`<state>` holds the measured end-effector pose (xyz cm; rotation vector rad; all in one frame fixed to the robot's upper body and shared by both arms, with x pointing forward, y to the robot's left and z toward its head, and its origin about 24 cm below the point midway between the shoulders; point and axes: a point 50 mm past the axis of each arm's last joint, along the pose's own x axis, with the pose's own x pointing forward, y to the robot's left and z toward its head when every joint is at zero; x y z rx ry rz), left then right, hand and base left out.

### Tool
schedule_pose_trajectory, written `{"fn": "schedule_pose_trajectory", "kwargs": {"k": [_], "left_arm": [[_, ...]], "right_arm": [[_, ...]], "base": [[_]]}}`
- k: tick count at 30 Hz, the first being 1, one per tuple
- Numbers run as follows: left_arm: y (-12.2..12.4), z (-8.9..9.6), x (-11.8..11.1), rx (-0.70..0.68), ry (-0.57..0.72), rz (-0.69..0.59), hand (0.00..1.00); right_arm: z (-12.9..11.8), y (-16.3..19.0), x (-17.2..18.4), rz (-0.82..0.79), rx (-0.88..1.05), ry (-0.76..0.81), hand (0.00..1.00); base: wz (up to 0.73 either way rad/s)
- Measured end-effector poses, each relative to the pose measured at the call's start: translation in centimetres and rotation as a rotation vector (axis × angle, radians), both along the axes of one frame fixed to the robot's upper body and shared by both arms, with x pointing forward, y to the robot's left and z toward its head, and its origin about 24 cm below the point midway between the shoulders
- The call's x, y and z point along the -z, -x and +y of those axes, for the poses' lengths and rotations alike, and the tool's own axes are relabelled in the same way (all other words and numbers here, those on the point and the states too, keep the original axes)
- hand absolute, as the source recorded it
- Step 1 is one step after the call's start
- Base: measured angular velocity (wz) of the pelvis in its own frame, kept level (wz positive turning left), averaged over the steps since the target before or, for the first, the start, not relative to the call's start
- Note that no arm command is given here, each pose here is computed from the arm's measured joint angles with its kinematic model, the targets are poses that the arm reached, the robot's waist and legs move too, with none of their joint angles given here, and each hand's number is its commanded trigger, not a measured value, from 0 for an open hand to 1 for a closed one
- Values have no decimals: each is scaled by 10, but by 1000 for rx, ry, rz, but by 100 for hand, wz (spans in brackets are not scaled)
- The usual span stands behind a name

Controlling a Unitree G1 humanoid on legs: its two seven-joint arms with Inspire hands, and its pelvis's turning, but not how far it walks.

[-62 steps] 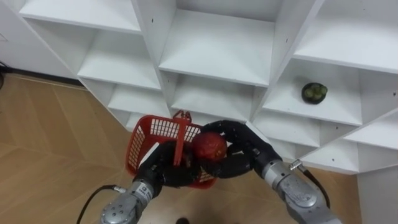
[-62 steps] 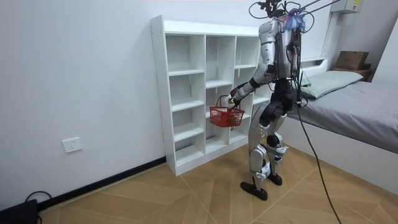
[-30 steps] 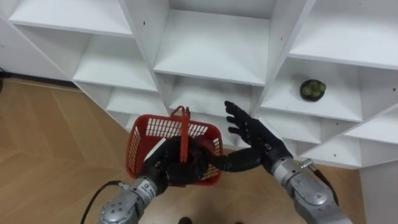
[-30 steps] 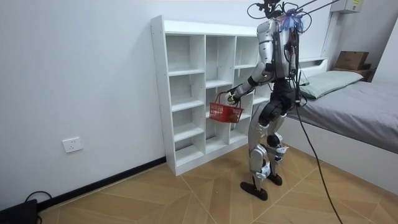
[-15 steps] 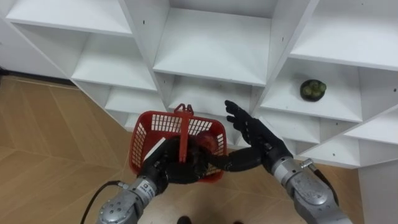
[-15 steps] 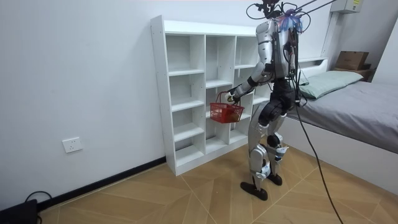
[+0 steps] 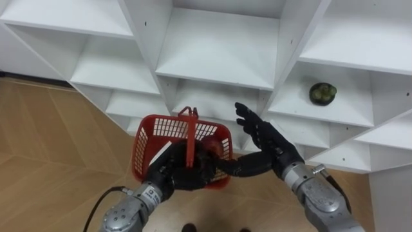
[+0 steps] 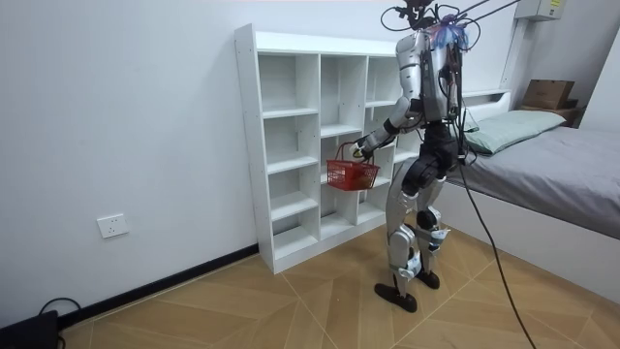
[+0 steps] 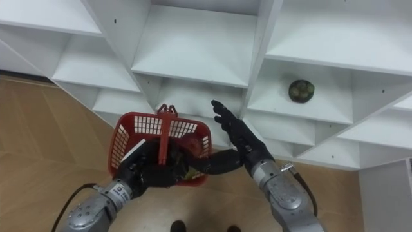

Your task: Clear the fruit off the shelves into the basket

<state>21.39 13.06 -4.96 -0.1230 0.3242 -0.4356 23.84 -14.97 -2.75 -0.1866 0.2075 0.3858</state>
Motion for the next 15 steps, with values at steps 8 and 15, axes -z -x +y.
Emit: {"fn": "schedule_pose_trajectory", "kwargs": {"k": [8,15], "left_arm": [[-2,4,-2,-52,-20,-14,100],[-4,12,-2,-132,-50,-16,100]], "right_arm": [[-2,2,8,27,59,6,0],[-15,7,12,25,184,31,0]], "base": [[0],[-6]]}}
